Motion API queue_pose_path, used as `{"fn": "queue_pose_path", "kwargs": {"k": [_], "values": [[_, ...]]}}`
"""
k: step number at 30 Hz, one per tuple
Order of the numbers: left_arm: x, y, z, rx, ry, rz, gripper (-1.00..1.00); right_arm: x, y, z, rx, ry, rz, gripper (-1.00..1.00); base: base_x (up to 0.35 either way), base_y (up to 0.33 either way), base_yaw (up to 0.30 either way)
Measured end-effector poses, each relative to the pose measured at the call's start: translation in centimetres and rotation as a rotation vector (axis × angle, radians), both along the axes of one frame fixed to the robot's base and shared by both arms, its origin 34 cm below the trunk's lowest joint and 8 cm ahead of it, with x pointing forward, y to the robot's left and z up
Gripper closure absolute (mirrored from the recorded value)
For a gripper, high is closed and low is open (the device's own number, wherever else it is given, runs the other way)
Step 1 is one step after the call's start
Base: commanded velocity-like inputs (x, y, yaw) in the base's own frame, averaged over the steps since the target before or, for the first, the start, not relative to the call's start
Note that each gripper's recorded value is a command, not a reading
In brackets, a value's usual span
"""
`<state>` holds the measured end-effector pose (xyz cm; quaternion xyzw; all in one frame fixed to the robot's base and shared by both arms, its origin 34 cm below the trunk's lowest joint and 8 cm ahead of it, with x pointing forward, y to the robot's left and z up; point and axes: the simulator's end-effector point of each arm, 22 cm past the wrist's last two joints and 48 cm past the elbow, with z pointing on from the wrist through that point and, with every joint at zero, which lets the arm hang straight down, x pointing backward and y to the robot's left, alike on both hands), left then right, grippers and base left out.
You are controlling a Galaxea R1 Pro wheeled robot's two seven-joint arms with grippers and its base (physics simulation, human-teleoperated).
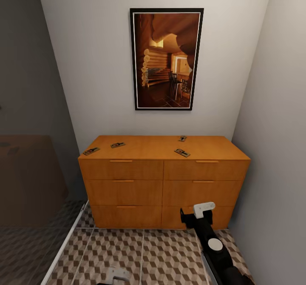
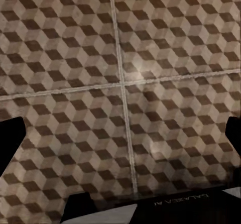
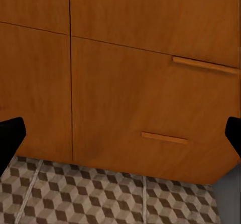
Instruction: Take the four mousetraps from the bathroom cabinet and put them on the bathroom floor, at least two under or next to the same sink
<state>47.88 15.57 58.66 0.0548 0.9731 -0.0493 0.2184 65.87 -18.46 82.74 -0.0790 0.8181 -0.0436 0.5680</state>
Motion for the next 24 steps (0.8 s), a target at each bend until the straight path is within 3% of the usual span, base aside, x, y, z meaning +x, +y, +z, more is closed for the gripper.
{"fn": "queue_pose_path", "kwargs": {"k": [5,24], "values": [[-4.3,1.4,-4.1,0.032,0.104,-0.005,-1.00,0.9,-0.5,0.9,-0.012,-0.013,-0.001,-1.00,0.000,0.000,0.000],[-13.2,2.5,-10.5,0.052,0.220,-0.009,-1.00,1.5,-0.2,1.8,0.003,-0.062,0.012,-1.00,0.000,0.000,0.000]]}}
